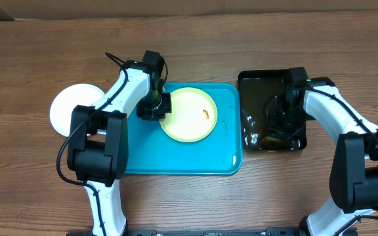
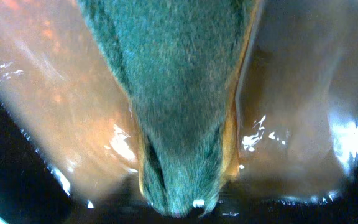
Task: Clean dirty plates on tray and stack at the side
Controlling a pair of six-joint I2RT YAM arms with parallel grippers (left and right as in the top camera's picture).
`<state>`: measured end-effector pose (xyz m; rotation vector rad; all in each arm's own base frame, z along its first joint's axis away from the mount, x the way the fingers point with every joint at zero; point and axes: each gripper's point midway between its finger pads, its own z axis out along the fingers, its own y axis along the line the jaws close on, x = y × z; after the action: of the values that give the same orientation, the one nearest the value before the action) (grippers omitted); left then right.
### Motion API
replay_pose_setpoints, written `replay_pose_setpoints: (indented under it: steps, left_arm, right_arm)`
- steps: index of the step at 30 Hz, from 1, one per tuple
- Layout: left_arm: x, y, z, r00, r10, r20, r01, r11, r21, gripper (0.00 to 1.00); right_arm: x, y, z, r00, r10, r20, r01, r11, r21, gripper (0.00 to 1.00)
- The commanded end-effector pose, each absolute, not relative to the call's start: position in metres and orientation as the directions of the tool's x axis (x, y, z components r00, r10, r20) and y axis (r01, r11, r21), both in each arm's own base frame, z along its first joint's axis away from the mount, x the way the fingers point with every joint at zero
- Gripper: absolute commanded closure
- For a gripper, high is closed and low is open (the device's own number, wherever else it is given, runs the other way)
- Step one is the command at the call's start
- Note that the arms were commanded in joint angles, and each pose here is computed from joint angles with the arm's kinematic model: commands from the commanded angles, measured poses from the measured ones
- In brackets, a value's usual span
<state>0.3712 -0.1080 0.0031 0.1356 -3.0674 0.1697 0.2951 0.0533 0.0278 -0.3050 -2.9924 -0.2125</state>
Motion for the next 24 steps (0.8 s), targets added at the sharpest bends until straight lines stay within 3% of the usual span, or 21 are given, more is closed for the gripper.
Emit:
replay_pose_setpoints:
  steps: [1,5,7,13,16,19,24]
  left_arm:
    - [0.352,-0.101,-0.028,-0.985,-0.081,0.151,-0.09,0.995,-0.053,0.76]
    - [0.353,-0.101,-0.028,-0.985,-0.081,0.15,-0.09,0.995,-0.052,0.62]
    - [0.353,-0.101,-0.028,-0.985,-0.081,0.15,-0.09,0.995,-0.052,0.61]
    - [0.354,-0.101,-0.028,-0.986,-0.081,0.146,-0.09,0.995,-0.053,0.71]
    - [0.354,-0.102,-0.028,-0.986,-0.081,0.144,-0.09,0.995,-0.054,0.82]
    - [0.354,-0.102,-0.028,-0.986,-0.081,0.143,-0.09,0.995,-0.054,0.96]
    - [0.354,-0.102,-0.028,-0.986,-0.081,0.144,-0.089,0.995,-0.054,0.96]
  right_arm:
    - [0.318,0.054,0.048,-0.978,0.192,0.082,0.202,0.969,0.142,0.34]
    - [0.33,0.052,0.062,-0.98,0.193,0.047,0.197,0.971,0.135,0.3]
    - [0.331,0.046,0.06,-0.98,0.194,0.035,0.197,0.975,0.1,0.29]
    - [0.327,0.033,0.037,-0.976,0.218,0.008,0.218,0.975,0.035,0.32]
    - [0.325,0.034,0.021,-0.976,0.218,-0.01,0.218,0.975,0.043,0.35]
    - [0.327,0.034,0.011,-0.976,0.217,-0.032,0.215,0.975,0.051,0.52]
    - [0.332,0.042,0.015,-0.976,0.216,-0.037,0.211,0.973,0.097,0.96]
